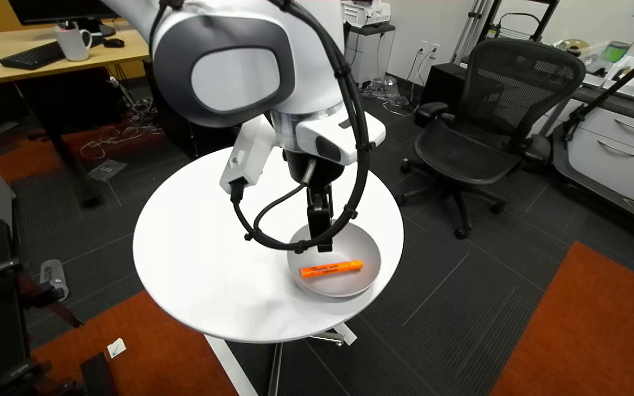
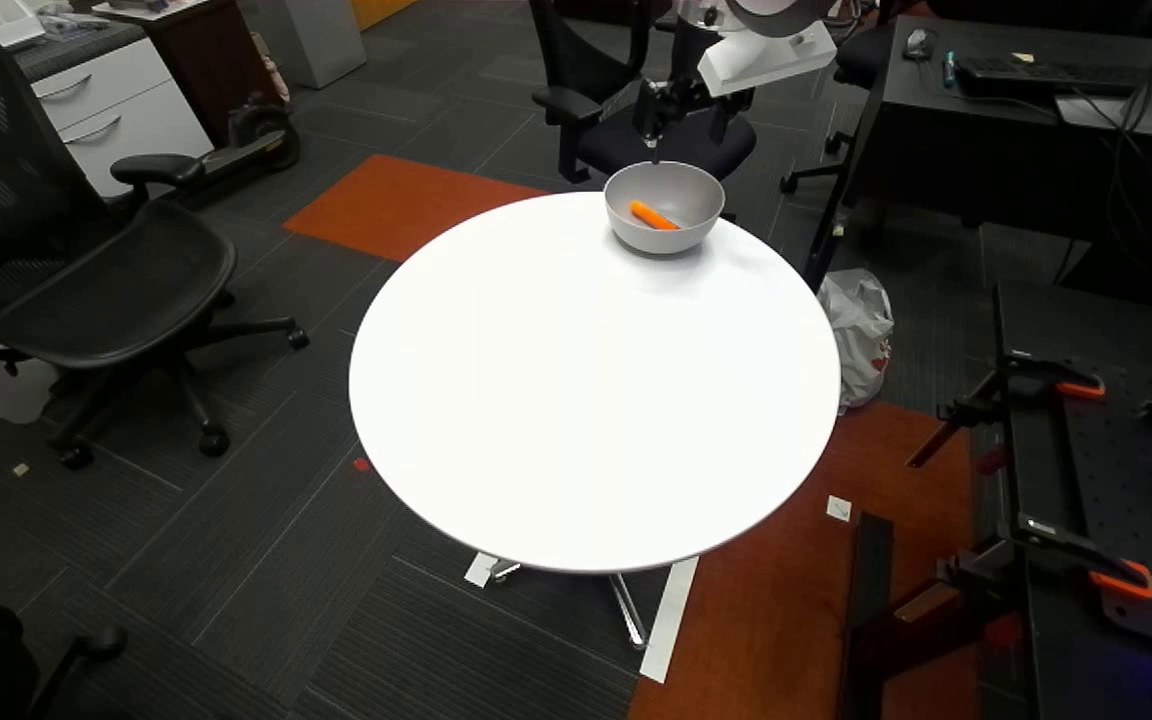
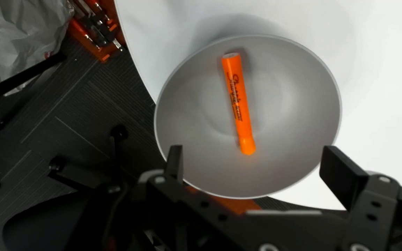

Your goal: Get the orange marker and put it on the table

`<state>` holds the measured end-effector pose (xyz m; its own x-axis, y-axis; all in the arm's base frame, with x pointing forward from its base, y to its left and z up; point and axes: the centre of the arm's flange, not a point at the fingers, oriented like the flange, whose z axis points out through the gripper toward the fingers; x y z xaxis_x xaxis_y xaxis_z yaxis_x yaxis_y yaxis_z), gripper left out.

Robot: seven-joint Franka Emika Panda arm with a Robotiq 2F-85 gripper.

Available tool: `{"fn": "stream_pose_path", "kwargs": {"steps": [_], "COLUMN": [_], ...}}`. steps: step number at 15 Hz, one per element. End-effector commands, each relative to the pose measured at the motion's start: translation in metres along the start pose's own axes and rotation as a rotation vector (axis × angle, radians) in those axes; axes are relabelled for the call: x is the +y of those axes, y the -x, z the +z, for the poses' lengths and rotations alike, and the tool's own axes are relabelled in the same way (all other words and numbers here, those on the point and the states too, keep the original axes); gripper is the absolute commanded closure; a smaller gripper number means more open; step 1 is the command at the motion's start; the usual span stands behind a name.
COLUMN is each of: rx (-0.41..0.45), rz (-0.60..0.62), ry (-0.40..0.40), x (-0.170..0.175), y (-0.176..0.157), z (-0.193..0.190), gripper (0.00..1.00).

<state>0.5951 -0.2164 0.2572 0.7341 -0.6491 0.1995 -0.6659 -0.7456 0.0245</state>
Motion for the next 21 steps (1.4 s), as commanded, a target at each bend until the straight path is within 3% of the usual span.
{"fn": "stream_pose_path", "kwargs": {"steps": [1, 7, 12, 21], "rx": [-0.039, -0.069, -0.077, -0.184], "rz": [-0.068, -0.215, -0.293, -0.389], "ry": [0.054, 0.107, 0.105, 0.088], "x": [0.002, 0.003, -0.002, -0.013], "y": [-0.007, -0.018, -0.034, -0.039], "z": [0.029, 0.068, 0.080, 0.104], "gripper": [0.00, 0.00, 0.00, 0.00]}}
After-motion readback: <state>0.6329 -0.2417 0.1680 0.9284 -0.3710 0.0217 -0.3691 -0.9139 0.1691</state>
